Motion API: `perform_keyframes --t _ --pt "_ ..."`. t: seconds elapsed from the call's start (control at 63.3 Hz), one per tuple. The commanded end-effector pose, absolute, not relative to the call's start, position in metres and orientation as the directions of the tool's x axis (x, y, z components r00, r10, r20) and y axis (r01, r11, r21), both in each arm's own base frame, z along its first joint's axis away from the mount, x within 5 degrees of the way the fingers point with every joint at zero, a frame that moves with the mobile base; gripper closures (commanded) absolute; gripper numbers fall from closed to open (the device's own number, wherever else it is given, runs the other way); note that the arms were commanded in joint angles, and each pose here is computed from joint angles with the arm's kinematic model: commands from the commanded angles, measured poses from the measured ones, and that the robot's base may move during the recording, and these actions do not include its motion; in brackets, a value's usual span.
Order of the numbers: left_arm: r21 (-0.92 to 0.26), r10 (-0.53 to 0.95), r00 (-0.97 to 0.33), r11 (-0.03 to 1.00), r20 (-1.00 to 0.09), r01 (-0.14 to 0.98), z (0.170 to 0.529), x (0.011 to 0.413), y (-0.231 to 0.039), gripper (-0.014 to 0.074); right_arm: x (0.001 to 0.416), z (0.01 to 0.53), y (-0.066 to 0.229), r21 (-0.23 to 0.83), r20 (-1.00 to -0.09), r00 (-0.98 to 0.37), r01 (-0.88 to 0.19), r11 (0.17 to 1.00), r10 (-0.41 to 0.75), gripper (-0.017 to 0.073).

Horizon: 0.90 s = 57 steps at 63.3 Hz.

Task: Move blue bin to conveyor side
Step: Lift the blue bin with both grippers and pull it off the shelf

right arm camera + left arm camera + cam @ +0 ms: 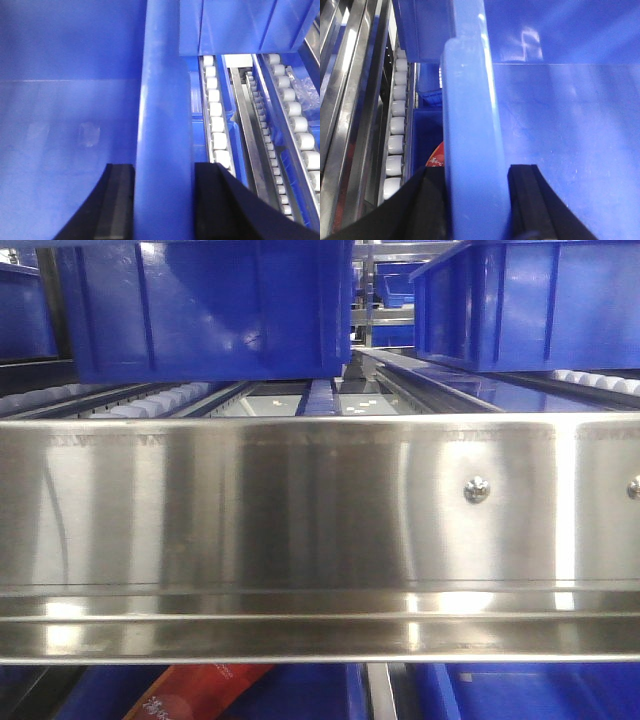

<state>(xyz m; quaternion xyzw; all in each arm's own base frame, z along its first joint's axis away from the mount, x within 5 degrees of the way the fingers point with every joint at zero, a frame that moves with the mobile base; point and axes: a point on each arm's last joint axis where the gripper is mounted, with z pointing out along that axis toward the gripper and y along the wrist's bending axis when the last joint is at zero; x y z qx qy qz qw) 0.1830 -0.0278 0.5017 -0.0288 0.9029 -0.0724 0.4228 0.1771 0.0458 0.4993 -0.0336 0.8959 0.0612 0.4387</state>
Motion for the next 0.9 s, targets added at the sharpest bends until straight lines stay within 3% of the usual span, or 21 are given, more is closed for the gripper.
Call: perform_keyframes --t 0.0,0.885 --pt "-0.159 -0.114 -0.542 0.987 -0.833 0.037 0.5161 0.1765 -0.0273 0.0613 0.1736 0.5166 0.0398 0.058 -0.877 -0.481 -0.102 0.993 0.002 0.064" --pt "-0.159 -0.114 -0.542 0.987 -0.833 0.037 0.5161 0.1765 -0.0273 0.0613 0.1749 0.5192 0.0404 0.061 -0.891 -0.453 -0.108 0.992 0.005 0.064"
